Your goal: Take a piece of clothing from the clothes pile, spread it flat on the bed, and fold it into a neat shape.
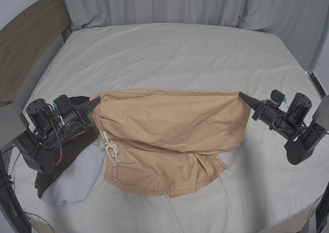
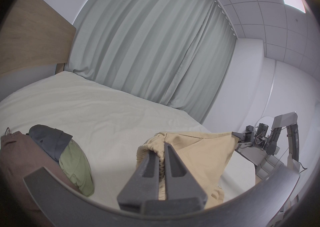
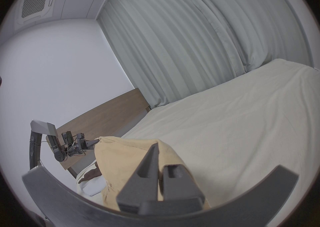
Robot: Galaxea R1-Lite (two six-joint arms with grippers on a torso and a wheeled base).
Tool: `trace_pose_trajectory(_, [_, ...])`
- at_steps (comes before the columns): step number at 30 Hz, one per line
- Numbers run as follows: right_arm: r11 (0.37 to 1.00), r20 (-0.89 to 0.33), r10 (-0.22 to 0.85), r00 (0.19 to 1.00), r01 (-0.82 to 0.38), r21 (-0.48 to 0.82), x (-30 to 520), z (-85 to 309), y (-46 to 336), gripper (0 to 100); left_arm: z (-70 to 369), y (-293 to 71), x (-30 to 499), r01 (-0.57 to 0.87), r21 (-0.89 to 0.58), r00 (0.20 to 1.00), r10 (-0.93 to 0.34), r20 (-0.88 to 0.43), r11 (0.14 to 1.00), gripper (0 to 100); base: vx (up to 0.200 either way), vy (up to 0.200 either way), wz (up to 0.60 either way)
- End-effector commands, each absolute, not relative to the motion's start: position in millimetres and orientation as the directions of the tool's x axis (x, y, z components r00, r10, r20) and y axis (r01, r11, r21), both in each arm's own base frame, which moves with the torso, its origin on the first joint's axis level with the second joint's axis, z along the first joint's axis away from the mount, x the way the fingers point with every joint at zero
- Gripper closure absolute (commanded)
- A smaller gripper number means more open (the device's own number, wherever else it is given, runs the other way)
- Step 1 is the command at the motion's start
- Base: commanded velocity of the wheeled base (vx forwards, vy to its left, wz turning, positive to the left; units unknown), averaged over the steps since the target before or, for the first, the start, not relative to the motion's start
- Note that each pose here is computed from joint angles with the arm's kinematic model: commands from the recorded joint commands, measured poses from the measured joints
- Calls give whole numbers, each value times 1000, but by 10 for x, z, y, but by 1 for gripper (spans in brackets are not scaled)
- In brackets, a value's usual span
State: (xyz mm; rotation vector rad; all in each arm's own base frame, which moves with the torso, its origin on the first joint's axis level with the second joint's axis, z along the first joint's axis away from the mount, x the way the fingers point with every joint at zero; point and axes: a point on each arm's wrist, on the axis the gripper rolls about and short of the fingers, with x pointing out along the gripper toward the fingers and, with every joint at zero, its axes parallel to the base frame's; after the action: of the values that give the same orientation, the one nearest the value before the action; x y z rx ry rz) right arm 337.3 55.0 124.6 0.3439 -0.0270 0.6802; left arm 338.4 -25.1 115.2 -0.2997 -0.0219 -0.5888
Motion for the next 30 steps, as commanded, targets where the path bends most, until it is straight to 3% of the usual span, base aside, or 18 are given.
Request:
trace_pose_trajectory(1, [723, 142, 611, 779, -622, 300, 3561, 1161, 571, 100, 1074, -317, 3539, 547, -284, 835, -540, 111, 787, 100, 0, 0, 0])
trace_pose_trajectory(30, [724, 253, 589, 768, -640, 257, 4383, 918, 600, 100, 809, -558, 4272, 470, -396, 883, -418, 215, 789, 100, 0, 0, 0])
